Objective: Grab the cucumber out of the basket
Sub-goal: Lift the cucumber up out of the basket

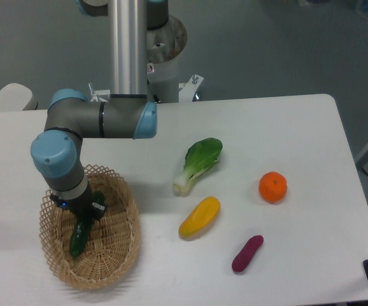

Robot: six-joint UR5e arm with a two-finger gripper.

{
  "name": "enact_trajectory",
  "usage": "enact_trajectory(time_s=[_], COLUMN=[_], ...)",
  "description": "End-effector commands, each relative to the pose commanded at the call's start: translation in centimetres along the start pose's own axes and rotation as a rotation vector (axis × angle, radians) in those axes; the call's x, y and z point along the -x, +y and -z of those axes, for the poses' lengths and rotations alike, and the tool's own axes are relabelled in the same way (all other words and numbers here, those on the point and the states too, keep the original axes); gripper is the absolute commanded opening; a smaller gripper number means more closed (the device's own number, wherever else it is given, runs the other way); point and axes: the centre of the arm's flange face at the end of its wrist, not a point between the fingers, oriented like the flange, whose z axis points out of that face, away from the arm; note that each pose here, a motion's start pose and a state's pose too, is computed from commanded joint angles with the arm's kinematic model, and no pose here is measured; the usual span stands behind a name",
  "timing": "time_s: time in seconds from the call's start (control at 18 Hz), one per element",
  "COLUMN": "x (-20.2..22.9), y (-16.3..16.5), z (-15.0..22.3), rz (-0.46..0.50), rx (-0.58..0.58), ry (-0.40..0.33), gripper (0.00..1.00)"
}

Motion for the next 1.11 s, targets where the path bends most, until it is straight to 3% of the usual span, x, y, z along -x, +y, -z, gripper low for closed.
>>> enact_trajectory(time_s=[0.5,0.83,1.11], x=[5.7,16.3,26.1], y=[-3.1,1.3,7.3], z=[12.2,15.8,17.4], rz=[-0.008,-0.078,-0.16], rx=[-0.2,-0.16,-0.099], ry=[-0.09,-0.13,-0.127], gripper=[0.21,0.22,0.22])
